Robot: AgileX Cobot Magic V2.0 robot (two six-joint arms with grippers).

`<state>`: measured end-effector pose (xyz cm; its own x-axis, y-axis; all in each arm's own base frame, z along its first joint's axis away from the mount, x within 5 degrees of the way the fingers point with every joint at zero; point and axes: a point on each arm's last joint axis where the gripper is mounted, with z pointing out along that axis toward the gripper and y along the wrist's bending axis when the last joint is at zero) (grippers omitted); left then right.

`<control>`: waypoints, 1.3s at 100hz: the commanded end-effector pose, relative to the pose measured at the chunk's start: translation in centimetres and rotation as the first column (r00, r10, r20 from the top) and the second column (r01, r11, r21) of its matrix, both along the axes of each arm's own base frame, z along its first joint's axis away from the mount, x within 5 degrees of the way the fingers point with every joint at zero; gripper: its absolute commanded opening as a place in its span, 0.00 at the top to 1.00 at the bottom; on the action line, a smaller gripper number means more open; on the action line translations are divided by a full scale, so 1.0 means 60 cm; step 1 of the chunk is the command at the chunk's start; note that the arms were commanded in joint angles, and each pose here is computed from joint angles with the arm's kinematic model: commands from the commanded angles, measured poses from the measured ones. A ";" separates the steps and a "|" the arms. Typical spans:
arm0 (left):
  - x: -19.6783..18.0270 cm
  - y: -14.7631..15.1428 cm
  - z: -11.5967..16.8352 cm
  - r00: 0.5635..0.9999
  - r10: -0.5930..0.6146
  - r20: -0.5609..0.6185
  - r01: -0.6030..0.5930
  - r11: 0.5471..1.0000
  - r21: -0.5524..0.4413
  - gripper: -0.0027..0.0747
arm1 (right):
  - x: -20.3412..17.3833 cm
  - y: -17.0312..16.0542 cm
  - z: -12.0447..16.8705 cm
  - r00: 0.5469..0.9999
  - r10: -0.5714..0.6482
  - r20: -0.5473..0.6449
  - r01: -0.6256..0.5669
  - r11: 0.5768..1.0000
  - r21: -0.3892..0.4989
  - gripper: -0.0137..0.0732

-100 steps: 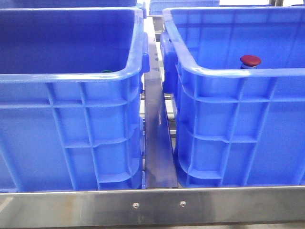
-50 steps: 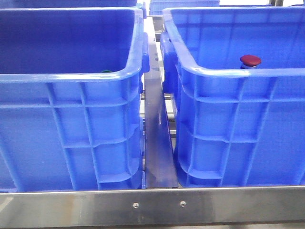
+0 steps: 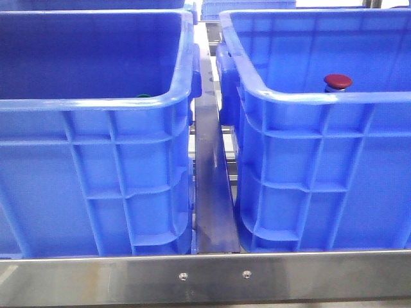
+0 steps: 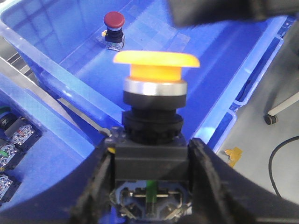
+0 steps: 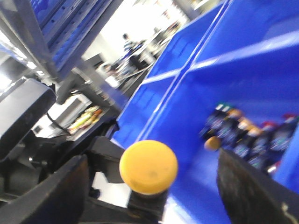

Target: Pick red and yellow buttons and place in box

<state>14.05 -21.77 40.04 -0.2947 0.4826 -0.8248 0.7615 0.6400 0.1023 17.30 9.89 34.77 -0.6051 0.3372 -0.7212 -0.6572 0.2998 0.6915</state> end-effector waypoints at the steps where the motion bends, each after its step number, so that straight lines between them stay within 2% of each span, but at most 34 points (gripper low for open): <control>1: -0.008 0.005 0.036 0.997 -0.026 0.075 0.034 0.994 -0.101 0.99 | 0.006 0.012 0.032 0.996 0.090 0.007 -0.090 0.988 0.125 0.17; 32: -0.008 0.005 0.036 0.997 -0.026 0.075 0.034 0.994 -0.101 0.99 | 0.029 0.060 0.034 0.978 0.208 -0.022 -0.204 0.972 0.120 0.19; 37: -0.008 0.005 0.036 0.997 -0.027 0.073 0.034 0.994 -0.102 0.99 | 0.030 0.060 0.035 0.978 0.209 -0.020 -0.205 0.972 0.119 0.25; 52: -0.008 0.005 0.036 0.997 -0.026 0.073 0.034 0.994 -0.102 0.99 | 0.029 0.061 0.034 0.977 0.213 -0.017 -0.210 0.972 0.105 0.52; 61: -0.008 0.005 0.036 0.997 -0.027 0.071 0.034 0.994 -0.103 0.97 | 0.028 0.061 0.032 0.976 0.217 -0.015 -0.214 0.973 0.089 0.59; 68: -0.008 0.005 0.036 0.997 -0.026 0.070 0.033 0.994 -0.104 0.89 | 0.028 0.061 0.031 0.976 0.218 -0.015 -0.216 0.973 0.084 0.58; 73: -0.008 0.005 0.036 0.997 -0.026 0.069 0.033 0.994 -0.104 0.80 | 0.028 0.061 0.031 0.976 0.218 -0.014 -0.216 0.973 0.084 0.58; 87: -0.008 0.005 0.035 0.998 -0.024 0.065 0.031 0.994 -0.102 0.42 | 0.031 0.059 0.030 0.980 0.198 0.005 -0.198 0.978 0.069 0.58; 88: -0.008 0.005 0.035 0.998 -0.024 0.064 0.030 0.994 -0.101 0.37 | 0.031 0.059 0.030 0.981 0.196 0.005 -0.196 0.978 0.068 0.58; 93: -0.008 0.005 0.035 0.998 -0.023 0.063 0.029 0.995 -0.099 0.27 | 0.034 0.058 0.029 0.983 0.181 0.009 -0.181 0.982 0.061 0.58; 102: -0.008 0.005 0.034 0.998 -0.021 0.060 0.027 0.995 -0.100 0.20 | 0.038 0.057 0.028 0.989 0.146 0.028 -0.147 0.988 0.038 0.58; 130: 0.017 0.025 0.032 0.996 0.085 0.030 -0.081 0.990 -0.113 0.20 | 0.059 0.015 0.034 0.994 -0.038 0.106 0.040 0.999 -0.014 0.58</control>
<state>14.72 -21.16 40.18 -0.3343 0.4433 -0.8317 0.7257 0.6841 0.0729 21.15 11.81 34.37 -0.5968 0.2725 -0.7547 -0.6671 0.3544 0.6553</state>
